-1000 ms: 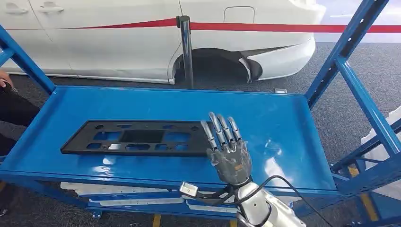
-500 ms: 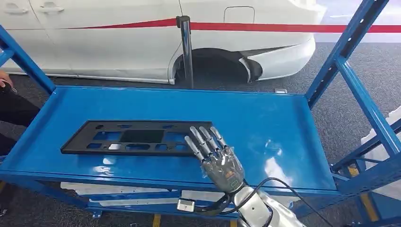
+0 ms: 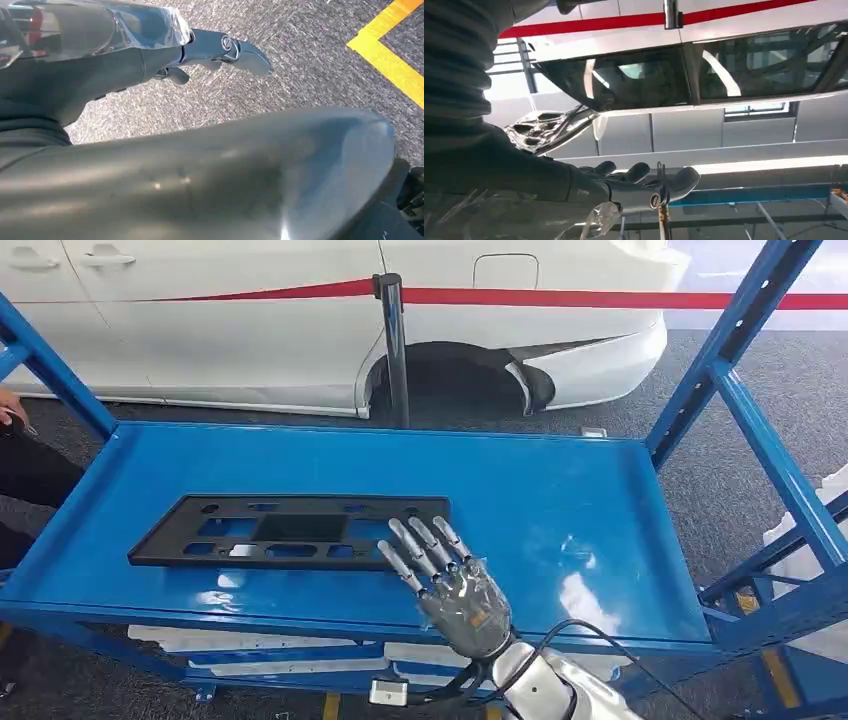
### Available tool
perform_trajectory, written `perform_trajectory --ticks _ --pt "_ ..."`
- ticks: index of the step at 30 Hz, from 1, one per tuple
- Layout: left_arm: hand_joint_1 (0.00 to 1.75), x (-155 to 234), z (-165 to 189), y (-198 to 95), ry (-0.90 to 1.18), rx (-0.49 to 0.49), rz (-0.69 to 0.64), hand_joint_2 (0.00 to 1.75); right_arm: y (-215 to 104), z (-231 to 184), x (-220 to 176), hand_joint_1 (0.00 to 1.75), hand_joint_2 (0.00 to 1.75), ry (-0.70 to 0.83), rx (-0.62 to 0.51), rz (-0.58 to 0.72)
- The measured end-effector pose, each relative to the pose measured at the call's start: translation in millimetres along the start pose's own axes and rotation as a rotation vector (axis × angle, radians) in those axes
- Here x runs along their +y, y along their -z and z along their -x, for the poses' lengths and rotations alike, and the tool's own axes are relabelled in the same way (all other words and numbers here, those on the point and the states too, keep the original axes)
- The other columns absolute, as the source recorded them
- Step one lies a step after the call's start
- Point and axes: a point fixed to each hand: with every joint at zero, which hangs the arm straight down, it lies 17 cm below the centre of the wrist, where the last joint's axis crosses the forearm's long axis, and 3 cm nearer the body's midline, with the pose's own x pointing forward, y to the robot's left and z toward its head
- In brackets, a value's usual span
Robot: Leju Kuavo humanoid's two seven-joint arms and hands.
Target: Take the parts from the cabinet and place them on the table.
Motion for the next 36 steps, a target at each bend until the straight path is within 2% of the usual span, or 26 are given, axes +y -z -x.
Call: perform_trajectory --ticks 7,20,28,36 --pt "0.00 0 -1 0 0.002 -0.001 0.004 0.00 6 -26 -11 0.00 1.75 -0.004 -0.079 0.005" --pt "0.00 0 -2 0 0.009 -0.004 0.009 0.00 15 -45 -20 0.00 1.75 0.005 -0.128 0.016" --pt "0.00 3 -7 1 0.020 -0.013 0.006 0.00 12 -45 8 0.00 1.75 0.031 -0.101 -0.055" --pt "0.00 5 -9 1 0.025 -0.017 0.004 0.00 5 -22 49 0.00 1.75 0.030 -0.010 -0.138"
